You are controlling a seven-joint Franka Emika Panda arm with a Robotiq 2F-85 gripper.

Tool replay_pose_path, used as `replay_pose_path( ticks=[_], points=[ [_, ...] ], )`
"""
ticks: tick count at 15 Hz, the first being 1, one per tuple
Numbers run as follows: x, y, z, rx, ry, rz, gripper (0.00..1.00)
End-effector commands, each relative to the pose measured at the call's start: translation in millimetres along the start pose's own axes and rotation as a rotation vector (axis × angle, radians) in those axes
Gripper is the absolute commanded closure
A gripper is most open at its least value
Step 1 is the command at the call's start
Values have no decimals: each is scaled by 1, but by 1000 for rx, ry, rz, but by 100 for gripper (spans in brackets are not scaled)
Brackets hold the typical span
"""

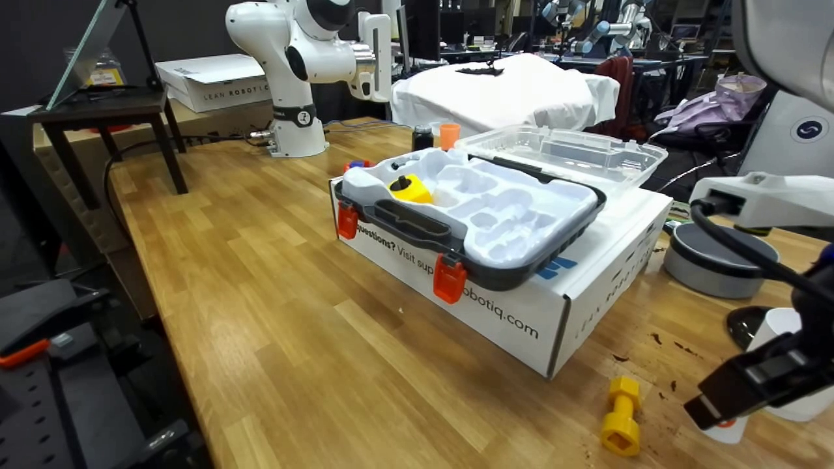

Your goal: Move the seasoning bottle to the right

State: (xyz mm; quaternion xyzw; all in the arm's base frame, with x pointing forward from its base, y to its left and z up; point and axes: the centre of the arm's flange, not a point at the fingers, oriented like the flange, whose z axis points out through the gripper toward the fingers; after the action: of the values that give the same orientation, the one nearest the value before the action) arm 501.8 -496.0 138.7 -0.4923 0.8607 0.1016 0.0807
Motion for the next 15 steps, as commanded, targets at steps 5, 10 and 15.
replay_pose_path(
  ticks=[5, 10, 15],
  points=[
    [3, -15, -1, -27, -42, 7, 4],
    [2, -16, -1, -25, -45, -7, 0],
    [8, 16, -23, -12, -42, -41, 0]
  ],
)
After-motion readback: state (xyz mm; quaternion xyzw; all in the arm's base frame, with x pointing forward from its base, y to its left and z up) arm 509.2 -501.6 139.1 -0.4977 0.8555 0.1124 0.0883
